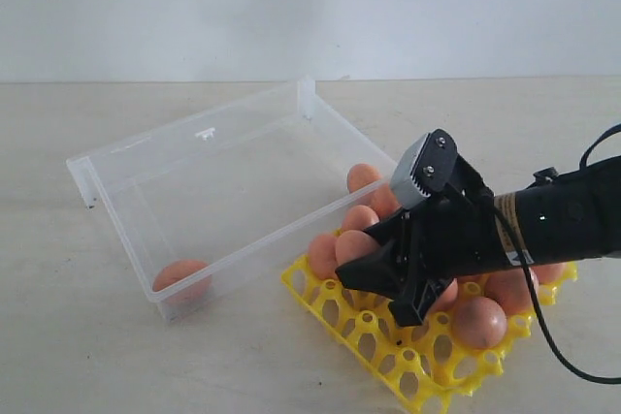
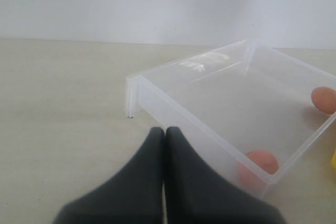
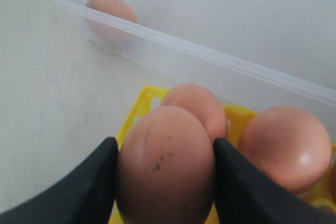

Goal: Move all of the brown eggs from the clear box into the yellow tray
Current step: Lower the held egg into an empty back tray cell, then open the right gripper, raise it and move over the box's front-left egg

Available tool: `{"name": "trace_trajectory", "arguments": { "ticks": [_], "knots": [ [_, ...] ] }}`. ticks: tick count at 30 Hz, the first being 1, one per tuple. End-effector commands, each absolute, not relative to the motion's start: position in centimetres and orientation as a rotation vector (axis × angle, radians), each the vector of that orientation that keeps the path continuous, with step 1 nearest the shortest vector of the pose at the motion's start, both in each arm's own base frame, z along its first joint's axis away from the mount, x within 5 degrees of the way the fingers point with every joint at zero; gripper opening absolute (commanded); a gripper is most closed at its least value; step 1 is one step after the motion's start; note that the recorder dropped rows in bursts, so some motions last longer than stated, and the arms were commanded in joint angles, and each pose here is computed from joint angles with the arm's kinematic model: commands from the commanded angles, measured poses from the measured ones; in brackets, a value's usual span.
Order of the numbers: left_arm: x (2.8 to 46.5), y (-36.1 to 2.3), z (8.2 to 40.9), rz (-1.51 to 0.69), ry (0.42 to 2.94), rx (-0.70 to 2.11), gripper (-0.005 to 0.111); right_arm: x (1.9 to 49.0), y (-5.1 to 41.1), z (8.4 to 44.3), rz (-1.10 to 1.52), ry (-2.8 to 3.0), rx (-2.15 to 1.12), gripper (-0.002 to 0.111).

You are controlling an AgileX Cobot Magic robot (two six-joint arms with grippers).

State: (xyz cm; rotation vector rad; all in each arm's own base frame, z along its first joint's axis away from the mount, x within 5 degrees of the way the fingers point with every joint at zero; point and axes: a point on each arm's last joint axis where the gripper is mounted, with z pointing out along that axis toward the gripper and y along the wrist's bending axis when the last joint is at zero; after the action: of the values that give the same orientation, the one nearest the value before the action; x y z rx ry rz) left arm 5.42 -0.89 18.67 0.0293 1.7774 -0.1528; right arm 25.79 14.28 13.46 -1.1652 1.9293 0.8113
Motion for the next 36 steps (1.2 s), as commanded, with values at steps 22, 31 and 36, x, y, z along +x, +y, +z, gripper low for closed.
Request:
{"name": "trace_trajectory", "arguments": {
  "ticks": [22, 31, 36],
  "knots": [
    [5.40, -0.92, 18.71, -0.160, 1.774, 0.031, -0.004, 26.08, 14.51, 12.67, 0.874, 1.952, -1.073, 0.058],
    [5.40, -0.92, 18.71, -0.160, 1.774, 0.031, -0.004, 26.23, 14.50, 12.74, 0.874, 1.956, -1.044, 0.066],
    [5.40, -0.92, 18.71, -0.160, 1.774, 0.031, -0.004, 26.10, 14.72, 13.19, 0.916, 1.918, -1.039, 0.066]
  ]
}}
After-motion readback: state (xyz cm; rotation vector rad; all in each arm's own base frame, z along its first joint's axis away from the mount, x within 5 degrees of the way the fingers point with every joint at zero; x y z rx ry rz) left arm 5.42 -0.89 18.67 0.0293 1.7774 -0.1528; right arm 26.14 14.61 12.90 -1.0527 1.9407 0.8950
